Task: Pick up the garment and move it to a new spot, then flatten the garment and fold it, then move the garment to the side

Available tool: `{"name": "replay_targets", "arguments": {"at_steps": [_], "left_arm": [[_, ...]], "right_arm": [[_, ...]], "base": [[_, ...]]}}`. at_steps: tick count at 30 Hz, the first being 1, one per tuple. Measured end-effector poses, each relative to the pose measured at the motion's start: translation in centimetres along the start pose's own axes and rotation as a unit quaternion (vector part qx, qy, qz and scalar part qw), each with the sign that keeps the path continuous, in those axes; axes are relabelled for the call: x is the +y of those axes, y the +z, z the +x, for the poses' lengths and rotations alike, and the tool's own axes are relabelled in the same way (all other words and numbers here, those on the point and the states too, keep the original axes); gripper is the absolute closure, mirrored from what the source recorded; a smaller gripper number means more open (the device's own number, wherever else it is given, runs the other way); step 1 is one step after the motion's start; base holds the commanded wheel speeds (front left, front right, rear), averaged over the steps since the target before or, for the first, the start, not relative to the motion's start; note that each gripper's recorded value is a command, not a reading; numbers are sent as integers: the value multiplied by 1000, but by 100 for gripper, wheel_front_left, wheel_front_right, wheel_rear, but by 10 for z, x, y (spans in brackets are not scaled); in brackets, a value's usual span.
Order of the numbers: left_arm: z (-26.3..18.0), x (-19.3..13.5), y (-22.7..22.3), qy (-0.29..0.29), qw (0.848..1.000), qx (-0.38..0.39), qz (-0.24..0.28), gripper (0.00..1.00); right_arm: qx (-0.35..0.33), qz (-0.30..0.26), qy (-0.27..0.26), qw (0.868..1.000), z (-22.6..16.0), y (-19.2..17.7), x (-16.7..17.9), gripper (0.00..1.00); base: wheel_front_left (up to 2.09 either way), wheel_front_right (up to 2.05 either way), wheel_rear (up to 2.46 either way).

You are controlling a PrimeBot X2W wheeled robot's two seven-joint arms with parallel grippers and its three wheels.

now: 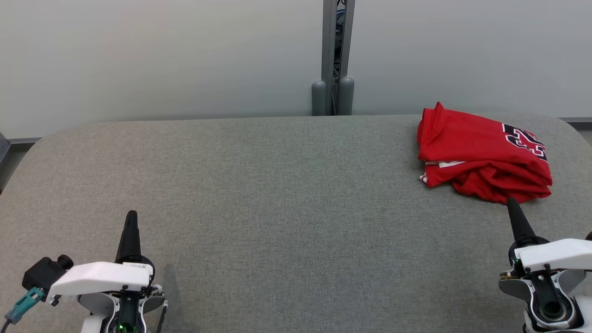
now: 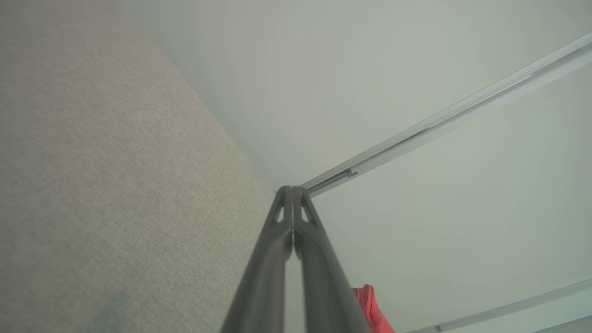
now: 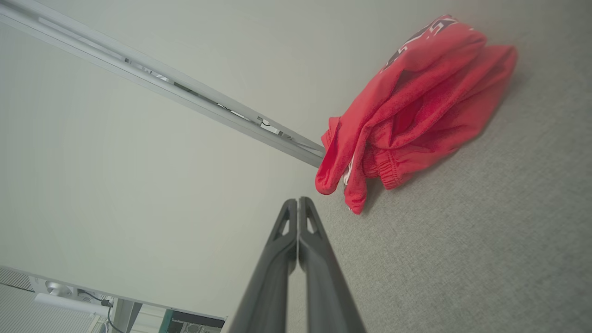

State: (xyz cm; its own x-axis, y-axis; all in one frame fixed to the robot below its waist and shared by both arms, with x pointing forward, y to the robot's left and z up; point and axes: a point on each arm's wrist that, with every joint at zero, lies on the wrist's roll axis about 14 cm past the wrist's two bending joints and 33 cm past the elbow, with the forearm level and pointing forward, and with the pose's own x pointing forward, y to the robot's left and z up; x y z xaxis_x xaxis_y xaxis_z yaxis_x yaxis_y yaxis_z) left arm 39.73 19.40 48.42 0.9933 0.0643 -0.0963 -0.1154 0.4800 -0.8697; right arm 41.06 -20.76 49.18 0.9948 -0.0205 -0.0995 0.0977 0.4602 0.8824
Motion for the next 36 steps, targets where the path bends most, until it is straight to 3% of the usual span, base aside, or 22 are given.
{"name": "replay_targets", "arguments": {"at_steps": [36], "left_arm": [[25,-22,2,-24,986,12,-167,100]], "right_arm": [[3,159,21,987,18,10,13,100]], "base": [[0,0,0]]}}
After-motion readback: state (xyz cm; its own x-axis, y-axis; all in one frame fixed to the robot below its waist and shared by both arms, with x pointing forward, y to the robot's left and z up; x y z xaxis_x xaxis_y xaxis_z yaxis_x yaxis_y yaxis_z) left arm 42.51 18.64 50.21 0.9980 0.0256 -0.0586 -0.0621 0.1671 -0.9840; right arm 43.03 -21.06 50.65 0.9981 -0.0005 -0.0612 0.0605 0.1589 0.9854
